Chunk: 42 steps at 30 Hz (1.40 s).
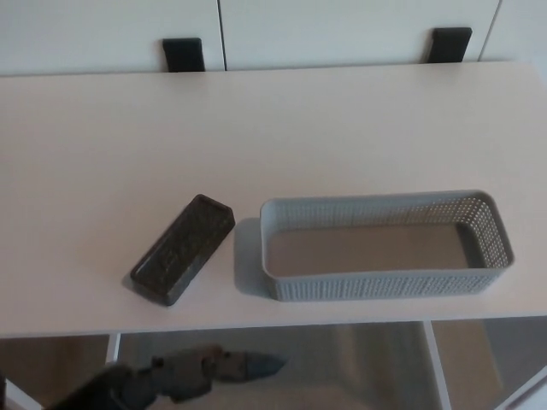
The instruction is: The robot walks towards a desk on which an eraser is kept on the left hand side and a container is kept on the right hand side. The robot picks up the eraser using its left hand and places it in the container.
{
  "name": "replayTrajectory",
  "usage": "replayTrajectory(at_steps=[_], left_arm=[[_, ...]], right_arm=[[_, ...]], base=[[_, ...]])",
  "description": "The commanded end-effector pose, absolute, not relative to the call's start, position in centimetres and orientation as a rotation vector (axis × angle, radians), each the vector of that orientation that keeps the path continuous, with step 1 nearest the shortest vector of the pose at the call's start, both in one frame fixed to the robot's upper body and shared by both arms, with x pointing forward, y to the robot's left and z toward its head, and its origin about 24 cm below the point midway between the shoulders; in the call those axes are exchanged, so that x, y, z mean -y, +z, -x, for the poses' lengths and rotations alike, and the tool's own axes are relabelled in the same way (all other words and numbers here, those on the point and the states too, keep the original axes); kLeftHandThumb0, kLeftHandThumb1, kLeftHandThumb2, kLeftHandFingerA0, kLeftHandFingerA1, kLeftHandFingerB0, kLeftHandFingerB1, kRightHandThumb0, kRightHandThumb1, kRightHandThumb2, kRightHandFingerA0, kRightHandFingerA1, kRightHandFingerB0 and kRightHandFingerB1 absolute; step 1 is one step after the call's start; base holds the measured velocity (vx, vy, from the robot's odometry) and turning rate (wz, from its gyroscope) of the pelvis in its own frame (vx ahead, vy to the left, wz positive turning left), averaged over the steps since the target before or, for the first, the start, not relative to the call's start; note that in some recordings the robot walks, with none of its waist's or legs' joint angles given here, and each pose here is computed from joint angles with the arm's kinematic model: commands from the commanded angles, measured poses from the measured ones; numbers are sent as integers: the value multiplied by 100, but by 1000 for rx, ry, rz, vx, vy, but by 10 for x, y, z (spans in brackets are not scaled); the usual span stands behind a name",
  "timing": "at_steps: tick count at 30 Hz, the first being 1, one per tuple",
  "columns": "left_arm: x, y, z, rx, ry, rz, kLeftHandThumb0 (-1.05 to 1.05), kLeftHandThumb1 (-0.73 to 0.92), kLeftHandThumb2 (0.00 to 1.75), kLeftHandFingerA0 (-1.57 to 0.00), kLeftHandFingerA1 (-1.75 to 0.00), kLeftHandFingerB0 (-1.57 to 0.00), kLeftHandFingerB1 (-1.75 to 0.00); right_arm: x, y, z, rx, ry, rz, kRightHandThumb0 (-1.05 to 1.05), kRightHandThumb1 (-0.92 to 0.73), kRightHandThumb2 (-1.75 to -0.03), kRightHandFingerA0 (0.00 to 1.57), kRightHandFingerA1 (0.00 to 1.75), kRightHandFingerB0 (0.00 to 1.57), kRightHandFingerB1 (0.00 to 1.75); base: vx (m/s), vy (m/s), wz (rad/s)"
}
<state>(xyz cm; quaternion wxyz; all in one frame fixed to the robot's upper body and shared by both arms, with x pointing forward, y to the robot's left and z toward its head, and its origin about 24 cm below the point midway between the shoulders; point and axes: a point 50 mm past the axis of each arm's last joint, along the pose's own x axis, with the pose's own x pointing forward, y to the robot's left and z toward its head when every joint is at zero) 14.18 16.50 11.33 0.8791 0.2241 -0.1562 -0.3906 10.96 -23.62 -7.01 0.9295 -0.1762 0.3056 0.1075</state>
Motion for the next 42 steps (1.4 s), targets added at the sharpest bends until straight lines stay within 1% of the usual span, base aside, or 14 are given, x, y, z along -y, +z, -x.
replayTrajectory(at_steps=[1,3,4,6,11,12,13,14,15,16,17,22,31,42], left_arm=[[-157,209,-172,761,-526,-428,-35,59,58,-51,-38,-38,-33],[-166,196,-198,676,-376,-548,-47,46,73,-45,-48,-34,-43],[-170,190,-207,643,-338,-588,-40,53,56,-48,-40,-39,-33],[-174,182,-220,593,-294,-632,-46,42,71,-40,-49,-33,-43],[-189,160,-248,412,-206,-783,-47,41,67,-28,-43,-25,-39],[-192,154,-253,364,-177,-820,-42,49,56,-31,-36,-25,-30],[-194,150,-256,326,-162,-861,-52,39,68,-21,-42,-17,-37],[-196,147,-260,285,-152,-900,-48,48,56,-19,-33,-18,-27],[-197,143,-264,237,-146,-925,-56,37,68,-7,-35,-10,-33],[-198,141,-266,203,-142,-929,-49,44,56,-4,-26,-12,-25],[-199,139,-269,162,-137,-930,-54,35,71,0,-18,-5,-28],[-198,134,-280,53,-134,-1058,-57,37,68,0,-1,-10,-11],[-179,132,-296,-96,-183,-1280,-55,37,69,0,0,-12,-17],[-171,106,-307,-210,-162,-1304,-53,37,67,0,0,-12,-16]], right_arm=[[241,-63,-126,-615,231,409,-41,-52,-55,84,53,49,44],[242,-63,-124,-620,235,426,-41,-52,-55,83,54,48,44],[242,-63,-123,-621,238,429,-42,-52,-55,84,54,48,44],[242,-63,-122,-619,237,421,-41,-51,-55,84,54,48,44],[241,-65,-123,-623,237,421,-42,-51,-54,85,54,50,45],[241,-65,-122,-626,239,425,-42,-51,-54,85,54,50,45],[241,-65,-122,-624,243,429,-43,-50,-54,85,54,51,45],[241,-65,-121,-625,248,435,-43,-51,-55,84,54,50,45],[241,-64,-121,-626,251,442,-43,-51,-55,84,54,51,45],[242,-64,-121,-627,253,442,-42,-51,-55,82,53,50,45],[242,-64,-120,-629,256,441,-41,-51,-55,82,52,50,45],[240,-64,-120,-631,273,454,-40,-51,-55,81,52,52,45],[240,-62,-124,-641,312,484,-38,-51,-55,80,51,54,44],[239,-61,-121,-656,341,510,-38,-52,-55,81,50,55,44]], base=[[0,0,0],[0,0,0],[0,0,0],[0,0,0],[0,0,0],[0,0,0],[0,0,0],[0,0,0],[0,0,0],[0,0,0],[0,0,0],[0,0,0],[0,0,0],[0,0,0]])
